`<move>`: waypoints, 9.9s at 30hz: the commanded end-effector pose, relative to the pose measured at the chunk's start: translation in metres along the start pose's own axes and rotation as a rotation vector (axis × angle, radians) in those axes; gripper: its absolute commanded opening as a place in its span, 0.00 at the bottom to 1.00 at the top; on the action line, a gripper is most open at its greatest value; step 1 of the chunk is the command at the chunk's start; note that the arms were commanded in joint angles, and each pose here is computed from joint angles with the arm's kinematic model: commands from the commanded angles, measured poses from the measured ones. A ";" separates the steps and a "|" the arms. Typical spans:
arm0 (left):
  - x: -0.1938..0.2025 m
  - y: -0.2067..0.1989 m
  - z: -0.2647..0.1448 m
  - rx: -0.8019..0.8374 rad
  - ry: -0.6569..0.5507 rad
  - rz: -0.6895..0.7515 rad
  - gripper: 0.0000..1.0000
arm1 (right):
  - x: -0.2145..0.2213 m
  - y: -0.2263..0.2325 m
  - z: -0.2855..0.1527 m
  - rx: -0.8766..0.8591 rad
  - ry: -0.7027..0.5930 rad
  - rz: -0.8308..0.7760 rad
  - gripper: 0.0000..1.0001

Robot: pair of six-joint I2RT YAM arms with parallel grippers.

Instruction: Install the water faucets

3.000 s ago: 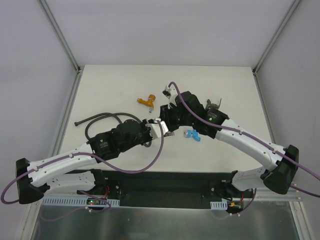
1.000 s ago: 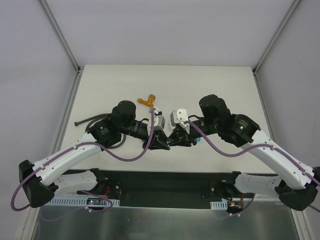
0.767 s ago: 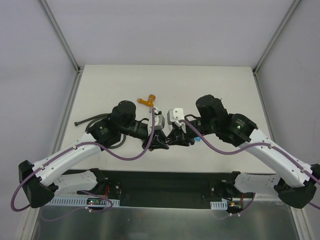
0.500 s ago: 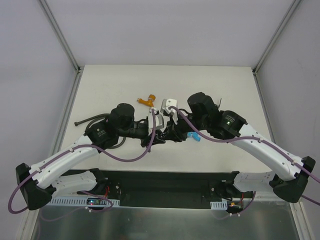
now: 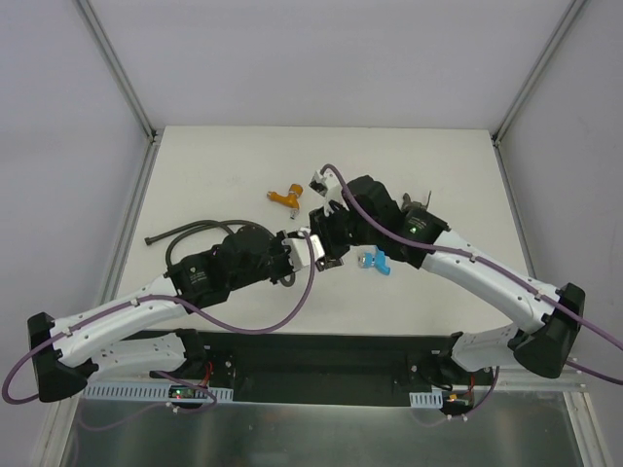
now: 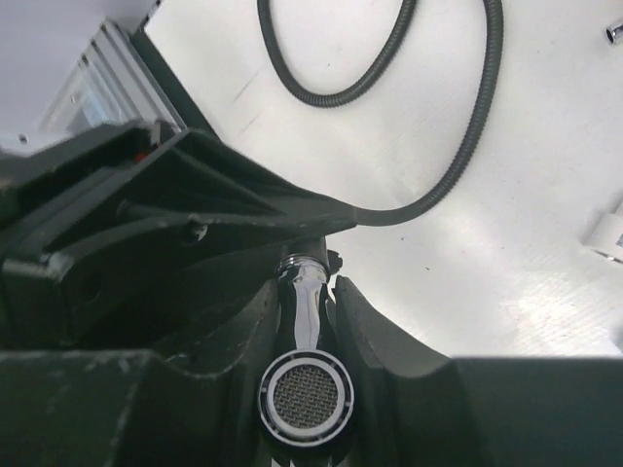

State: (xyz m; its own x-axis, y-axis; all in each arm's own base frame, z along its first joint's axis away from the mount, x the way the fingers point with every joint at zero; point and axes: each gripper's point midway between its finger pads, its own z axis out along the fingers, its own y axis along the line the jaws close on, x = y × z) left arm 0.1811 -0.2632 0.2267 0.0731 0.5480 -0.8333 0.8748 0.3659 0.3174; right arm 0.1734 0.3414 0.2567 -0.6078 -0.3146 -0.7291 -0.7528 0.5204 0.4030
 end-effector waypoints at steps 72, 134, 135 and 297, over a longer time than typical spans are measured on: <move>-0.097 -0.054 -0.032 0.516 -0.399 -0.122 0.22 | -0.002 0.077 -0.086 -0.487 -0.128 -0.722 0.02; -0.086 0.031 -0.044 -0.170 -0.447 -0.019 0.69 | -0.066 -0.039 -0.050 0.162 -0.494 0.049 0.02; -0.087 0.031 -0.045 -0.157 -0.450 -0.020 0.70 | -0.064 -0.032 -0.052 0.133 -0.486 0.018 0.02; 0.015 0.215 -0.247 -1.408 -0.470 -0.455 0.99 | -0.011 -0.230 -0.272 1.355 -0.548 0.243 0.96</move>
State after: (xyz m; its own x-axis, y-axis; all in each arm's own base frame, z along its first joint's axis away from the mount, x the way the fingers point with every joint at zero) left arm 0.2722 -0.0117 0.3661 0.1880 0.0482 -0.9810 -0.1902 0.9817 0.0118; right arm 0.3395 0.0934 0.2831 -0.4006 0.1266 -0.9075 0.0824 0.9914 0.1019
